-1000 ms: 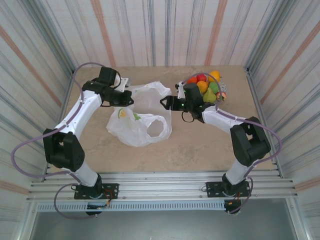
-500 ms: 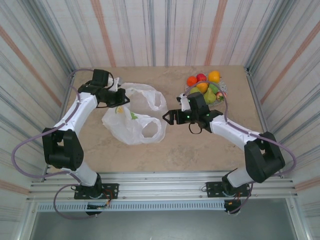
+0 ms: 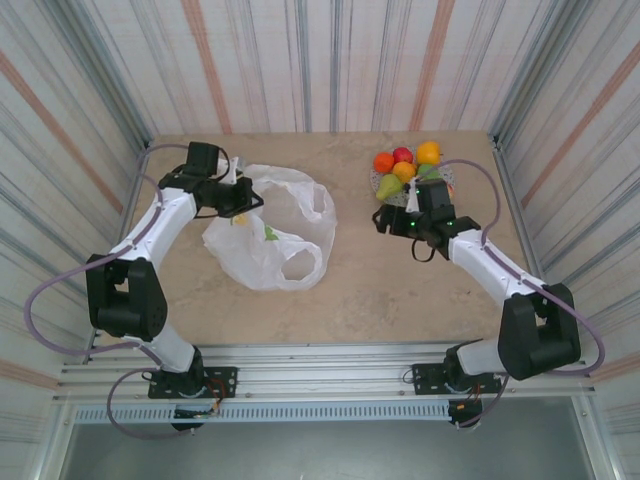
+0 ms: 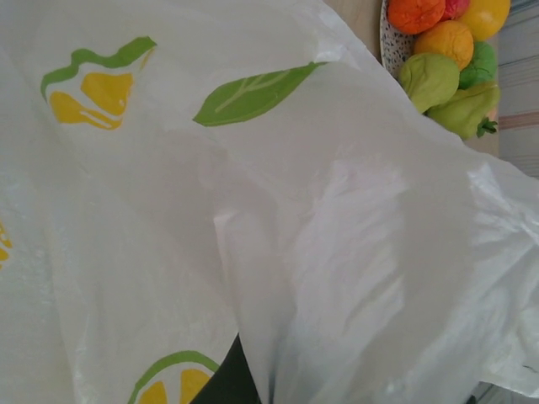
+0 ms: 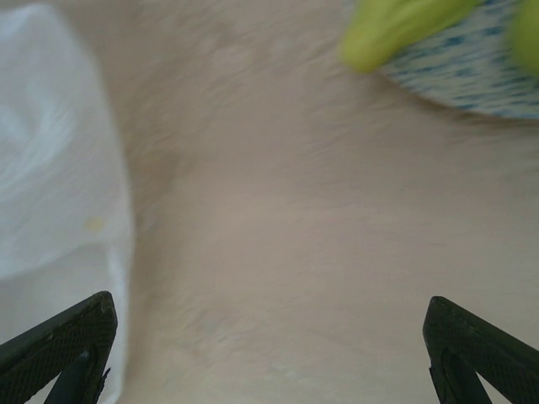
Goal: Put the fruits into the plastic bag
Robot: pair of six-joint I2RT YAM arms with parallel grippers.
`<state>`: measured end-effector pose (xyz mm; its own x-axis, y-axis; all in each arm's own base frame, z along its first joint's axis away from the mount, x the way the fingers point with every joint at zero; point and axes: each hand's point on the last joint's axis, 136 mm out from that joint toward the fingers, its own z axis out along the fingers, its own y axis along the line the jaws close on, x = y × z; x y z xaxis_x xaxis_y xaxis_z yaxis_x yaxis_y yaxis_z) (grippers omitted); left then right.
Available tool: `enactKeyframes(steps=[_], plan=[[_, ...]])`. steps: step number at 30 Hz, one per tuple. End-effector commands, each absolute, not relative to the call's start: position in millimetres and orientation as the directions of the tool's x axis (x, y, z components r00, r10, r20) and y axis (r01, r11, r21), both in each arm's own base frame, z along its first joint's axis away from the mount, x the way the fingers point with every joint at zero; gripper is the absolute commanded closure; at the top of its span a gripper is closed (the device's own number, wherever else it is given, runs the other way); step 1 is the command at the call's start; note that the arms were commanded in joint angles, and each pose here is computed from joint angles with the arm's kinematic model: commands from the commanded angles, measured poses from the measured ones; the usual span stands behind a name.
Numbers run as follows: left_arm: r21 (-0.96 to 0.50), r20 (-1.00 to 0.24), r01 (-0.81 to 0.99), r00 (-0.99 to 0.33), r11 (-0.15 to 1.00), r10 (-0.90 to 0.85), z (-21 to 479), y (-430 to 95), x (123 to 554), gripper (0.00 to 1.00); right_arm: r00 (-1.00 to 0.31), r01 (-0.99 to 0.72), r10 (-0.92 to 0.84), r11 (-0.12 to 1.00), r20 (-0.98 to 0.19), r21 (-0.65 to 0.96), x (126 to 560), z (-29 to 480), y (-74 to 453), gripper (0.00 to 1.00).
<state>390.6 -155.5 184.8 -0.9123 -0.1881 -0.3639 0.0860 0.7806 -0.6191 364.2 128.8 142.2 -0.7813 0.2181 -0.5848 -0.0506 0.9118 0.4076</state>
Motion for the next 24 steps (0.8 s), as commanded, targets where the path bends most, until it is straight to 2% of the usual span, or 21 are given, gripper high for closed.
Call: enactKeyframes(steps=[1,6,11,17,24], plan=[[-0.708,-0.316,0.055,-0.916,0.704,-0.245,187.3,-166.3,392.5,1.0,-0.75,0.092,0.324,0.915,-0.577,0.394,386.8,146.2,101.5,0.06],[-0.742,-0.301,0.044,-0.914,0.669,-0.272,191.3,-168.6,391.7,1.0,-0.739,0.169,0.315,0.943,-0.595,0.288,416.0,142.0,79.4,0.07],[-0.736,-0.312,0.05,-0.91,0.675,-0.273,192.6,-167.0,392.0,1.0,-0.754,0.161,0.324,0.934,-0.571,0.318,452.6,133.7,103.7,0.09],[-0.728,-0.314,0.048,-0.91,0.683,-0.271,190.0,-165.7,392.3,1.0,-0.716,0.26,0.363,0.931,-0.596,0.255,486.5,116.6,110.9,0.08],[-0.732,-0.315,0.052,-0.91,0.679,-0.27,191.2,-166.6,392.1,1.0,-0.718,0.332,0.357,0.93,-0.597,0.158,506.1,91.4,114.0,0.06]])
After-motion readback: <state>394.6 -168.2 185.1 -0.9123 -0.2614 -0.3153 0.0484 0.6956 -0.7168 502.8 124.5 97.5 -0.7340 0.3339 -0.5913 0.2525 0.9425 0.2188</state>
